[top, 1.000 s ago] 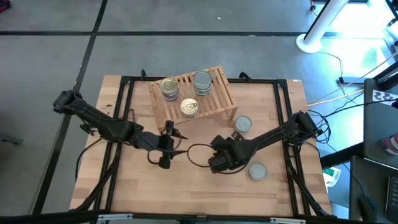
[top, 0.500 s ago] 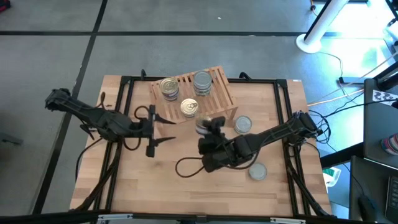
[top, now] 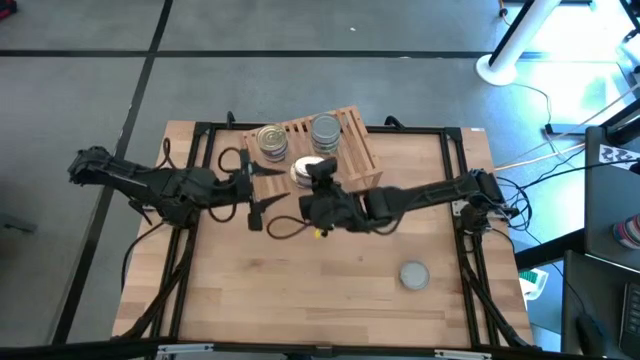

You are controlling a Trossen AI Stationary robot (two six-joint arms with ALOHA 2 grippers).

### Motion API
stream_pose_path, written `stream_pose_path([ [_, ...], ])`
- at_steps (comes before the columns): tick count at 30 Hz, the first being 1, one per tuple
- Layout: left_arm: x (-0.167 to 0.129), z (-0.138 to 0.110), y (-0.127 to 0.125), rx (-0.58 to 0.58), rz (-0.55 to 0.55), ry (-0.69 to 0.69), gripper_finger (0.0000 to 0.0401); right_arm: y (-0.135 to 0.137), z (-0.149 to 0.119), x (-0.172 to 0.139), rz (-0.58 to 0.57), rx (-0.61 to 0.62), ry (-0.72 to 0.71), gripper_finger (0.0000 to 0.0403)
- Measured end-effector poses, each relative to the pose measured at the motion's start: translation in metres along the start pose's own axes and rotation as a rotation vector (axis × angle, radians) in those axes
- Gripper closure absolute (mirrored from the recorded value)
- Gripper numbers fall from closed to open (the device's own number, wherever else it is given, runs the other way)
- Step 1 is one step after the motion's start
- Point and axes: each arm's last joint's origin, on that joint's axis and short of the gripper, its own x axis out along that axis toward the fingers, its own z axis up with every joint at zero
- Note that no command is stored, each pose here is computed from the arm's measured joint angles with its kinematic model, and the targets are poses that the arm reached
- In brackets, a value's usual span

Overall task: Stack canned seafood by type on shelf
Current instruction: Stack the blue tuna can on top of the blue tuna can on the shelf

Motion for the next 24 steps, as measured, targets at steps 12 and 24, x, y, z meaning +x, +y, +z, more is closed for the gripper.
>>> stream_pose_path([
  [12, 0.029, -0.017, 0.023, 0.014, 0.145, 0.093, 0.0164, -0.013, -0.016, 0.032, 0.073, 0.036, -0.014, 0.021],
  [24, 0.049, -0.032, 0.031, 0.056, 0.197, 0.173, 0.0164, -0.018, -0.024, 0.048, 0.146, 0.052, -0.051, 0.0196],
])
